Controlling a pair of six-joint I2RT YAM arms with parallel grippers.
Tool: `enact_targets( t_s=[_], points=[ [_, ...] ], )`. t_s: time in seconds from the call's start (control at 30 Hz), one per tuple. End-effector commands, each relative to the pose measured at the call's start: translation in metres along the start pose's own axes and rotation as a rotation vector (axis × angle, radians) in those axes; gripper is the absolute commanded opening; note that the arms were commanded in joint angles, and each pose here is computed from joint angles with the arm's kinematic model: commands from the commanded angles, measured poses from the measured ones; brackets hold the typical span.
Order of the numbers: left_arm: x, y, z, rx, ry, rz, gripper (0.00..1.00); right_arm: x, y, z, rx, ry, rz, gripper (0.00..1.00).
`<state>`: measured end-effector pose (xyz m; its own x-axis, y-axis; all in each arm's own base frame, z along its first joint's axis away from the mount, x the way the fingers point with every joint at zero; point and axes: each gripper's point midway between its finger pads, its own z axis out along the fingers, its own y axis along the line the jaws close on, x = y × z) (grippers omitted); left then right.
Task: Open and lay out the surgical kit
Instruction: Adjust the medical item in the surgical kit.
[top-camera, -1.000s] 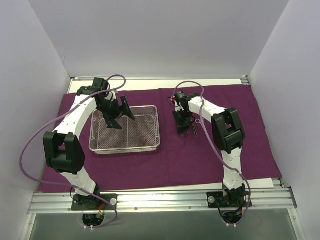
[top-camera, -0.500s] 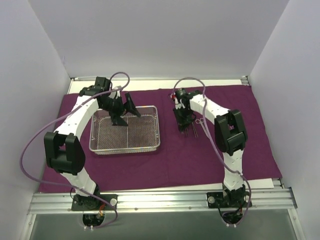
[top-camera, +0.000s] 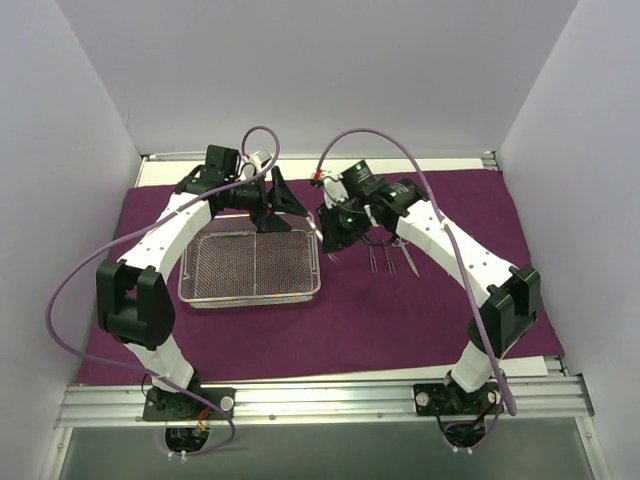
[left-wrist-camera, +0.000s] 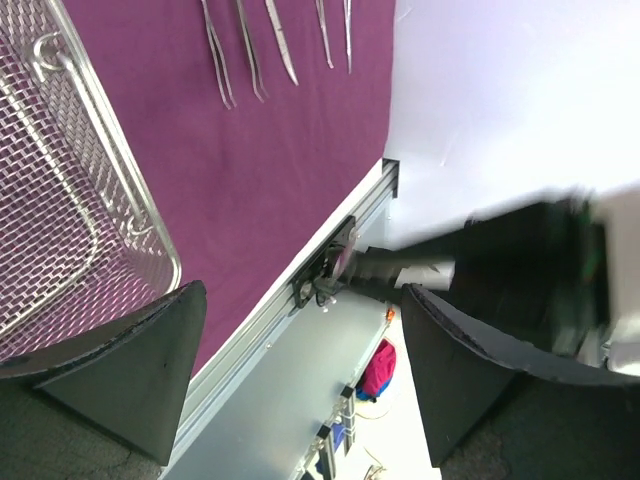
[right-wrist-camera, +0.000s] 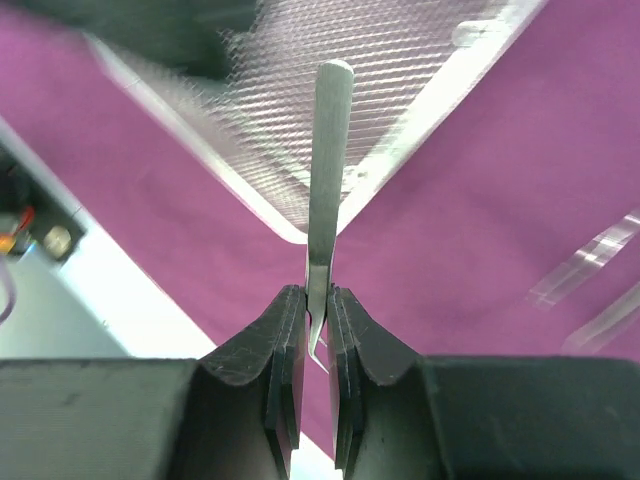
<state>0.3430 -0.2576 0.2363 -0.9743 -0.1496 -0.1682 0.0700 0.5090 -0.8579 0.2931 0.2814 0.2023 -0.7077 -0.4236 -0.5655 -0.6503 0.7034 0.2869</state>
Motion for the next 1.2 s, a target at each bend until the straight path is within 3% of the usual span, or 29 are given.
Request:
enact_targets(
  t_s=[0.0, 0.37, 0.6, 0.8, 0.93, 1.03, 1.1, 1.13, 1.17],
  points=[
    [-0.008, -0.021, 0.004, 0.081, -0.007, 0.055, 0.87, 0.003, 0.021, -0.007, -0.064, 0.014, -0.023, 0.0],
    [0.017, -0.01, 0.016, 0.072, 0.048, 0.014, 0.76, -0.006, 0.035, -0.009, -0.09, -0.022, -0.014, 0.0],
    [0.017, -0.022, 0.022, 0.102, 0.07, 0.022, 0.61, -0.009, 0.04, -0.008, -0.101, -0.027, -0.024, 0.0],
    [0.018, -0.029, 0.029, 0.15, 0.093, 0.014, 0.35, -0.013, 0.04, -0.008, -0.096, -0.035, -0.031, 0.0],
    [0.02, -0.032, 0.031, 0.182, 0.111, 0.03, 0.04, -0.014, 0.04, -0.009, -0.095, -0.033, -0.03, 0.01],
    [0.025, -0.037, 0.029, 0.242, 0.13, 0.078, 0.02, -0.012, 0.044, -0.014, -0.12, -0.026, -0.039, 0.34],
    [0.026, -0.038, 0.027, 0.276, 0.138, 0.112, 0.02, -0.008, 0.048, -0.017, -0.191, -0.024, -0.031, 0.39],
    [0.029, -0.039, 0.026, 0.284, 0.141, 0.127, 0.02, -0.007, 0.048, -0.018, -0.215, -0.024, -0.021, 0.49],
    [0.03, -0.039, 0.026, 0.297, 0.14, 0.151, 0.02, -0.003, 0.046, -0.018, -0.24, -0.016, -0.01, 0.51]
  ],
)
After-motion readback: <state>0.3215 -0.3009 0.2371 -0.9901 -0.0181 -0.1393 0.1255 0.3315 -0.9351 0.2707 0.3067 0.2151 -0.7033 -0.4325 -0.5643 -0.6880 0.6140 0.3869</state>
